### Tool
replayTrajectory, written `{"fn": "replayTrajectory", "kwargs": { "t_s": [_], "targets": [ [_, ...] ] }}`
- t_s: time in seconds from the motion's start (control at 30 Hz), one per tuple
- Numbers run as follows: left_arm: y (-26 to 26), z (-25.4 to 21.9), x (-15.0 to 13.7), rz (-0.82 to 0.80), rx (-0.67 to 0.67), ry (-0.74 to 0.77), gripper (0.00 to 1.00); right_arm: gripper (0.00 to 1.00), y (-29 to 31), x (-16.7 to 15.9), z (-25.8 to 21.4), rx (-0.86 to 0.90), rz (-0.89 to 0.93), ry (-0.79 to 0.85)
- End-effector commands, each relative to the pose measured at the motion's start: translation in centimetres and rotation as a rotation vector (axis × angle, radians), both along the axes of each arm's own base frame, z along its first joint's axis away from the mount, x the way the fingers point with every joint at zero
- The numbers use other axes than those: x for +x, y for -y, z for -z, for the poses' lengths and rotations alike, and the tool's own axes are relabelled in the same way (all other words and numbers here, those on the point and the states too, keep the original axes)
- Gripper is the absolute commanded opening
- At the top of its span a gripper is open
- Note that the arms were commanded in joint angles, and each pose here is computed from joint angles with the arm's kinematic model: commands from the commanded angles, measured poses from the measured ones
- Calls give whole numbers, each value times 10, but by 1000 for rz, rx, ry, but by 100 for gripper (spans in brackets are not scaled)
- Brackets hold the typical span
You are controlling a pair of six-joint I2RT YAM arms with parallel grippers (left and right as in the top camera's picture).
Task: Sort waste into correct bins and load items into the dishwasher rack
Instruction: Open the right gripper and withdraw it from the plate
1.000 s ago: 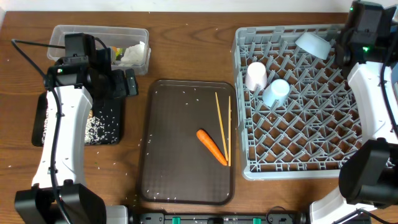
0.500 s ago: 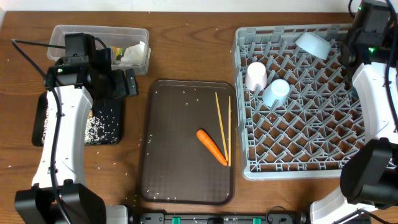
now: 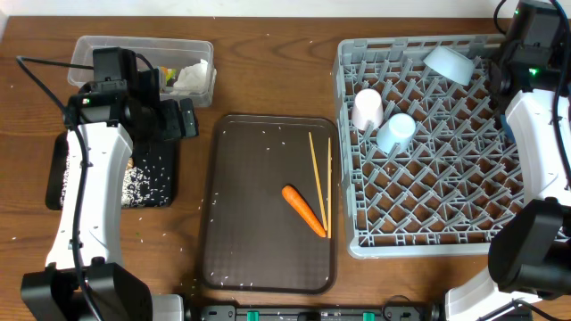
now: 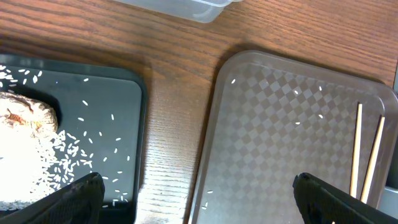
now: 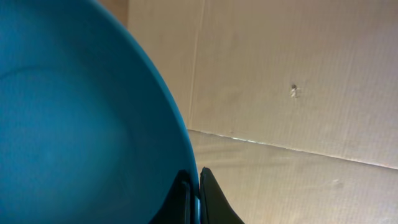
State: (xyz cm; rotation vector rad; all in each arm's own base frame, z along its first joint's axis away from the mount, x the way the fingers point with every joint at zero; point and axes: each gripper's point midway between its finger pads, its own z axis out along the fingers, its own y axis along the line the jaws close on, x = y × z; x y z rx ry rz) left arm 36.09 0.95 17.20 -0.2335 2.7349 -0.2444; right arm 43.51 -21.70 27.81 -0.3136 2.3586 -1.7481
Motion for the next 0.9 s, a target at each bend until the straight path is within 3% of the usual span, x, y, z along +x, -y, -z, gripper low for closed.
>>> {"fn": "replayTrajectory", "kwargs": {
  "t_s": [0.0, 0.37, 0.87],
  "targets": [
    [-1, 0, 2, -3, 2, -1, 98, 1, 5, -2, -8, -20, 11, 6],
    [-1, -1, 2, -3, 2, -1, 98, 1, -39, 16, -2, 19, -70, 54],
    [-1, 0, 2, -3, 2, -1, 98, 1, -74, 8, 24, 112, -82, 46]
  ]
}}
